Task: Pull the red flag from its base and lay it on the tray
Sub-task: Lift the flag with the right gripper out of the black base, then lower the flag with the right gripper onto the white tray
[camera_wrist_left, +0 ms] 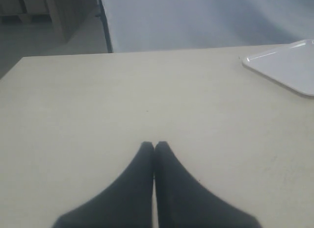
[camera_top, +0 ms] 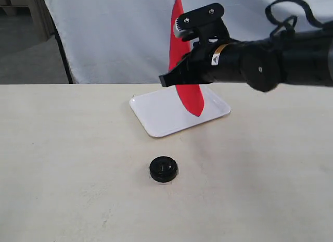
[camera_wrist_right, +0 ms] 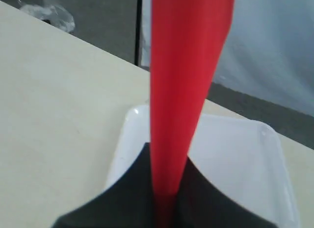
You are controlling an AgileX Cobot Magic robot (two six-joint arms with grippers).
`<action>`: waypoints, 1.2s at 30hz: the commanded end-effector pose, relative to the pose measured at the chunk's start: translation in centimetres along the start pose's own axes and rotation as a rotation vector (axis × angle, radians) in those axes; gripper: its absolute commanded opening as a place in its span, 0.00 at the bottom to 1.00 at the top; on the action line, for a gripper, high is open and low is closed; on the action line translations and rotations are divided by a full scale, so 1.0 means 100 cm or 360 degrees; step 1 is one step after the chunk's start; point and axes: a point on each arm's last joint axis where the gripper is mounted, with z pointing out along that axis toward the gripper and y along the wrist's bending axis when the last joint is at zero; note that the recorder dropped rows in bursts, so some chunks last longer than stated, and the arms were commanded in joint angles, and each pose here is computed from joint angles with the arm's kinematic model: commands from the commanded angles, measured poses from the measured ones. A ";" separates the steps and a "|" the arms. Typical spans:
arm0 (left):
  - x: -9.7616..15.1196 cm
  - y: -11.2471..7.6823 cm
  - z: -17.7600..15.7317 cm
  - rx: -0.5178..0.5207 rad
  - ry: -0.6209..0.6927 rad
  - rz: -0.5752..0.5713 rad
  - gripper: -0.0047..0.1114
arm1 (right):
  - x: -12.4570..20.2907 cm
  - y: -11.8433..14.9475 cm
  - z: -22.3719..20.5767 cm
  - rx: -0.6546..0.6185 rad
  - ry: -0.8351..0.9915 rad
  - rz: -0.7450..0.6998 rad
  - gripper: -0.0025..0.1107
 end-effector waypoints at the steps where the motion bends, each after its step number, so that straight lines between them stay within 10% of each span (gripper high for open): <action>1: 0.000 0.000 0.000 -0.0005 -0.0010 -0.0007 0.04 | -0.012 -0.032 0.023 0.0087 0.0299 -0.0121 0.02; 11: 0.000 0.000 0.000 -0.0005 -0.0010 -0.0007 0.04 | 0.008 -0.052 0.125 0.0293 0.0780 -0.1141 0.02; 36: 0.000 0.000 0.000 -0.0005 -0.0010 -0.0007 0.04 | 0.062 -0.005 0.192 0.0321 0.0898 -0.1823 0.02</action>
